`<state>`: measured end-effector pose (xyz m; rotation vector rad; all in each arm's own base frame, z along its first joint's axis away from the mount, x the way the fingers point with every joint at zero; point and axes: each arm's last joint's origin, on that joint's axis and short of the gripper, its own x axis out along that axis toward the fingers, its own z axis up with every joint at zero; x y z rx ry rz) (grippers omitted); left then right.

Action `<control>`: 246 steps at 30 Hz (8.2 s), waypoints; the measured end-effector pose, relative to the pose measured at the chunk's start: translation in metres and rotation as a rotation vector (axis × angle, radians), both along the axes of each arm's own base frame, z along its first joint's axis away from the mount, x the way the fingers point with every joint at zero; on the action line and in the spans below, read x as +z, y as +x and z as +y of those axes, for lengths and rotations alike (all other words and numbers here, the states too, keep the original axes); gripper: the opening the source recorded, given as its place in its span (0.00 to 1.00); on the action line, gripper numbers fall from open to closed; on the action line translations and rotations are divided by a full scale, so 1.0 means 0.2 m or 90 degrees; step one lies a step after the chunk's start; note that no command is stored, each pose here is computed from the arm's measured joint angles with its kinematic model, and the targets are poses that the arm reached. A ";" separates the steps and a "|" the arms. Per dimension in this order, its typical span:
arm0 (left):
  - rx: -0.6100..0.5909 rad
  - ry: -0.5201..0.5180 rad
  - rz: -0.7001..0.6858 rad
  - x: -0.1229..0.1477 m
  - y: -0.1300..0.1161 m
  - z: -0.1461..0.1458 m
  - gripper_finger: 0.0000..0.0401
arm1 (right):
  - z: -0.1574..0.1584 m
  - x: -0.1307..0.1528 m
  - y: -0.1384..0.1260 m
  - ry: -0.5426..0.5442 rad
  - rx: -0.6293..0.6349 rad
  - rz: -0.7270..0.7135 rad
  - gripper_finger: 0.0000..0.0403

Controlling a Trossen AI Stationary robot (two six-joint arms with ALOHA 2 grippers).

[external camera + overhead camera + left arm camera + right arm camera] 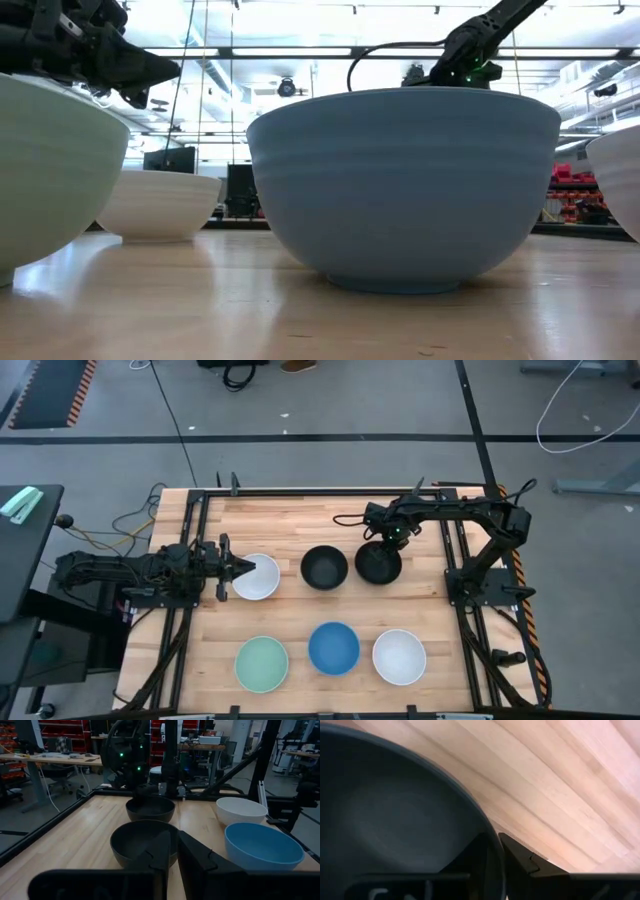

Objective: Nest bowls inside each other
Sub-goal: Stack the right black bowl on the right white bowl, then stack the white bowl on the top black bowl

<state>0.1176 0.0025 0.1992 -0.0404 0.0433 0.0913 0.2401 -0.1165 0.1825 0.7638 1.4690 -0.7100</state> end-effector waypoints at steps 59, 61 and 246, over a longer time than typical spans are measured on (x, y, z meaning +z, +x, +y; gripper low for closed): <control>0.000 0.000 0.000 0.00 0.00 0.00 0.07 | 1.10 0.59 -0.17 0.015 0.041 -0.119 0.01; 0.000 0.000 0.000 0.00 0.00 0.00 0.06 | 1.16 0.56 -0.17 0.027 0.033 -0.095 0.01; 0.263 -0.389 0.756 0.05 0.28 0.36 0.14 | 0.91 0.31 -0.09 -0.122 0.203 -0.203 0.26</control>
